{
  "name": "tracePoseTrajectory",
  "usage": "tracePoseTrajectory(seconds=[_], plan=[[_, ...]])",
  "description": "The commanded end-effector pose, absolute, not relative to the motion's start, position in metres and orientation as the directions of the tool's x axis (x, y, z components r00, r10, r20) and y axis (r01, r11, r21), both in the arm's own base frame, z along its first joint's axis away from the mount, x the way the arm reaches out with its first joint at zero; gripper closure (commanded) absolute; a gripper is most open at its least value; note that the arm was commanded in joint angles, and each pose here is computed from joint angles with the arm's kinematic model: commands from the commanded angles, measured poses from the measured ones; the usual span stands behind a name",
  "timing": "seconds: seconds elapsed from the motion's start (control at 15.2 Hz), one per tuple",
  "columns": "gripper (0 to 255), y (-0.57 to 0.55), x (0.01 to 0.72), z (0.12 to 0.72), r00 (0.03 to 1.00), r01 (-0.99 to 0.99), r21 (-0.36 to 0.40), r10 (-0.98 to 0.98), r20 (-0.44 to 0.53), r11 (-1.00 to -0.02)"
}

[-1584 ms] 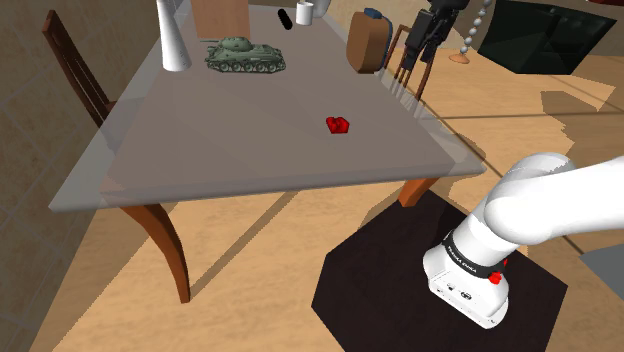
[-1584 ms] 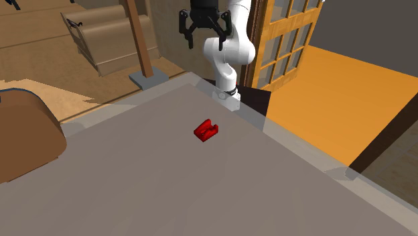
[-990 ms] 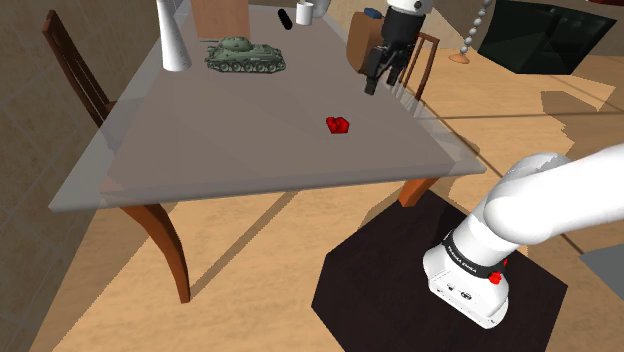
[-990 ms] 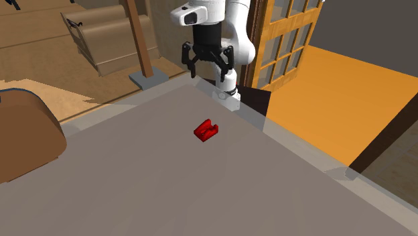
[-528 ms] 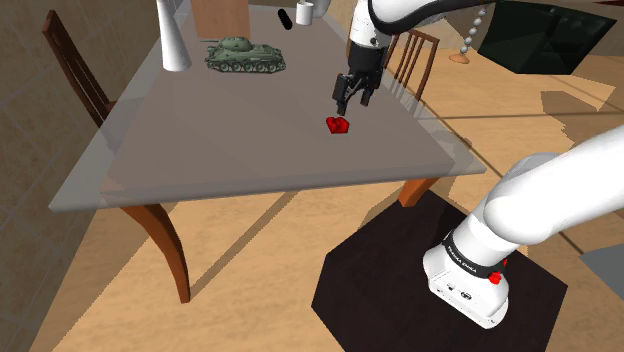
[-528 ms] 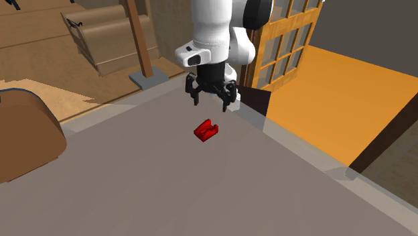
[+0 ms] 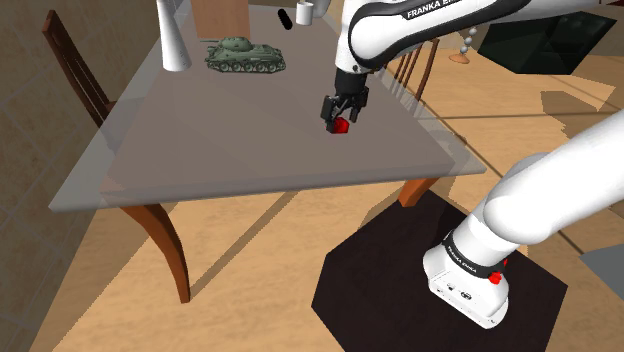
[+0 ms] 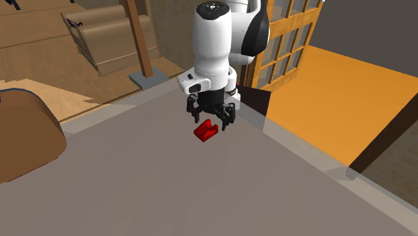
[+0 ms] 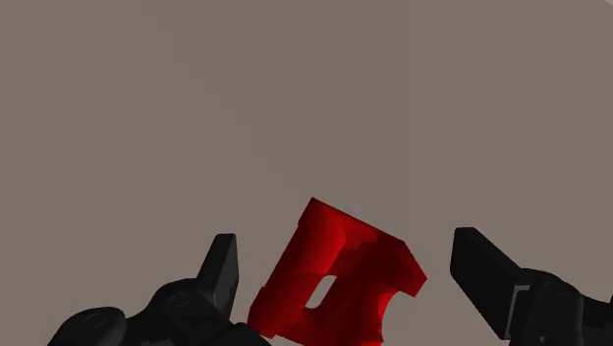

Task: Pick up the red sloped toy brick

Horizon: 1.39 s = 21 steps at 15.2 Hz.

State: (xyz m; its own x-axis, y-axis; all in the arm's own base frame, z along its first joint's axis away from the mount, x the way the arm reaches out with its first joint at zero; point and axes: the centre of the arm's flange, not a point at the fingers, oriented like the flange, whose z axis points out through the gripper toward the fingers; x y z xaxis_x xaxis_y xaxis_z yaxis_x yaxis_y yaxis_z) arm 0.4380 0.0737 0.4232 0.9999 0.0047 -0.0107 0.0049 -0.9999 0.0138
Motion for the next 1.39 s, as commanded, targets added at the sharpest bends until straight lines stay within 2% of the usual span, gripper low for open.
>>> tracePoseTrajectory(seconds=[0.0, 0.13, 0.2, 0.79, 1.32], plan=[[0, 0.074, 0.439, 0.413, 1.000, 0.005, 0.014, 0.005, -0.010, -1.000], [0, 0.074, 0.439, 0.410, 1.000, 0.005, 0.014, 0.005, -0.010, -1.000], [255, 0.073, 0.439, 0.410, 1.000, 0.005, 0.014, 0.005, -0.010, -1.000], [255, 0.074, 0.439, 0.410, 1.000, 0.005, 0.014, 0.005, -0.010, -1.000], [255, 0.074, 0.439, 0.452, 1.000, 0.005, 0.014, 0.005, -0.010, -1.000]])
